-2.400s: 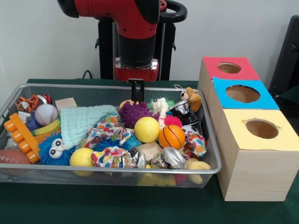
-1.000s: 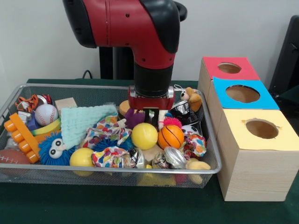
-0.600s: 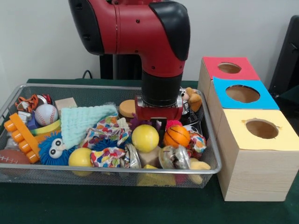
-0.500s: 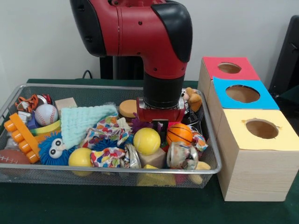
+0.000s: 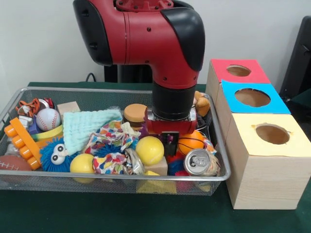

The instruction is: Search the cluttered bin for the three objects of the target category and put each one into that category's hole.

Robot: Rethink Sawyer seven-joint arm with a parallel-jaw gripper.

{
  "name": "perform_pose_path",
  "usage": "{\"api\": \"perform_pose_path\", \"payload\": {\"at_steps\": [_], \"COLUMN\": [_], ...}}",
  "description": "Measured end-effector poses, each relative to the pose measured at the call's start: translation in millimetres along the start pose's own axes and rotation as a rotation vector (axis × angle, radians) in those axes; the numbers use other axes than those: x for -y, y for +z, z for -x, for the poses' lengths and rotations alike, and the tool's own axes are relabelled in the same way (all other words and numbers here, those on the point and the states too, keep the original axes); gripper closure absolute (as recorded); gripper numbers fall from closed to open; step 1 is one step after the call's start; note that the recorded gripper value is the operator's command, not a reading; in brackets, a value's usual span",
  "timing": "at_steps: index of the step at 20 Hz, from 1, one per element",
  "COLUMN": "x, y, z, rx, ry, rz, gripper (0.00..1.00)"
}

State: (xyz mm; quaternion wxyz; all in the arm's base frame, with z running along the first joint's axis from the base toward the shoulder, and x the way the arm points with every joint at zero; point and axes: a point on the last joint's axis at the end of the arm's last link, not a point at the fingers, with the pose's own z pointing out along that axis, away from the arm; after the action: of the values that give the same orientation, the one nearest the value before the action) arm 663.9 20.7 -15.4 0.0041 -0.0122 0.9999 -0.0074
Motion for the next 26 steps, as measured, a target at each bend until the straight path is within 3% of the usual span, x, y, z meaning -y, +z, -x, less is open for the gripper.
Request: {"api": "perform_pose_path", "payload": {"at_steps": [11, 26], "x": [1.0, 38.5], "y": [1.8, 4.4], "z": [22.7, 36.6], "rx": [0.040, 0.068], "ry": [0.014, 0.083], "rz": [0.020, 0.064], "gripper": [1.00, 1.00]}}
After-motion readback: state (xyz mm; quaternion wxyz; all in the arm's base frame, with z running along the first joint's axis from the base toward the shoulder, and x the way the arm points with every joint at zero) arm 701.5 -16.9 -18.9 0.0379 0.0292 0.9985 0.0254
